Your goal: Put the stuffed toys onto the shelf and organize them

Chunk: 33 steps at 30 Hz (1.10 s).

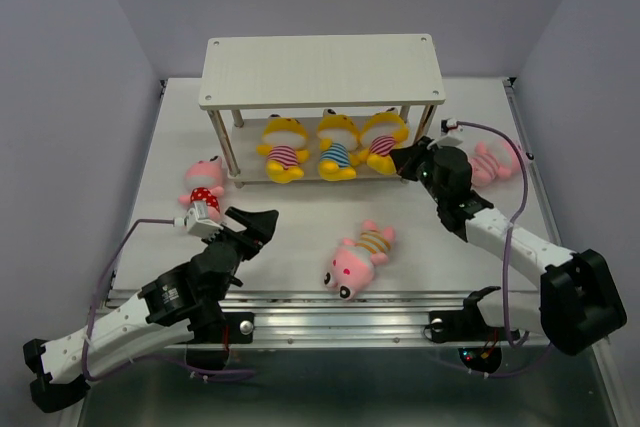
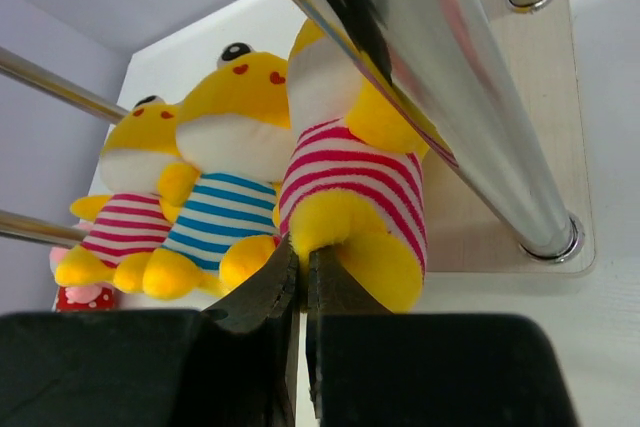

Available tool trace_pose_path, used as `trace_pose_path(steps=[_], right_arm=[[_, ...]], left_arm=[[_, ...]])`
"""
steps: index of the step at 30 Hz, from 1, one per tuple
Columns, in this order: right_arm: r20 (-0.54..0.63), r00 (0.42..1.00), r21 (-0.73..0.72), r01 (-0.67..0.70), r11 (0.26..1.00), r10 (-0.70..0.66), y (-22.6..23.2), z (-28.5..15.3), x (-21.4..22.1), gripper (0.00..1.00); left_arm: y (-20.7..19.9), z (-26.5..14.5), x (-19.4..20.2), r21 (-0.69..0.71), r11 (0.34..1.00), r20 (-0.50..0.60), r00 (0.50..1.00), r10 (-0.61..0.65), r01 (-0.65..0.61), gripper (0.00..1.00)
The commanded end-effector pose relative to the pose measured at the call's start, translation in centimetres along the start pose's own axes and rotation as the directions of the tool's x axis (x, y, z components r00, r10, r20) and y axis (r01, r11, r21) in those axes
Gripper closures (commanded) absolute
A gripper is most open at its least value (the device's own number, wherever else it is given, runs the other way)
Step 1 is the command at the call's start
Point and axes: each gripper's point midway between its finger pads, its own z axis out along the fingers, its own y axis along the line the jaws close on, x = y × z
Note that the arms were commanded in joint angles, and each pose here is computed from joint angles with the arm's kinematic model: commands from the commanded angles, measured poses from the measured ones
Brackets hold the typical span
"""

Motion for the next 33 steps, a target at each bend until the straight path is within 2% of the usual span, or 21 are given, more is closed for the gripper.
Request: trace_pose_path(steps=[1, 16, 30, 32, 33], right_arm=[[0.078, 0.995, -0.041, -0.052, 0.998, 0.055, 1.0, 0.7, -1.2, 0.99], [0.017, 0.978, 0.086, -0.21, 0.974, 0.209, -2.3, 0.8, 2.4, 0.99], [0.03, 0.916, 0.256, -0.393, 0.883, 0.399, -5.7, 0.0, 5.3, 0.99], [0.033, 0.906, 0.263, -0.416, 0.871, 0.423, -5.8, 0.0, 5.5, 0.92], [0.028, 0.896, 0.272, -0.434, 0.859, 0.443, -5.8, -0.1, 5.7, 0.82]], left_arm=[[0.2, 0.1, -0.7, -0.017, 1.0, 0.039, 0.999, -0.003, 0.003, 0.01], [0.3, -0.1, -1.0, -0.013, 1.0, 0.043, 0.999, -0.026, 0.026, 0.01], [-0.2, 0.0, -0.8, -0.017, 1.0, 0.034, 0.999, -0.013, 0.013, 0.01], [-0.3, 0.0, -0.8, -0.014, 1.0, 0.033, 0.999, -0.015, 0.015, 0.01], [-0.3, 0.0, -0.8, -0.015, 1.0, 0.033, 0.999, -0.014, 0.014, 0.01]])
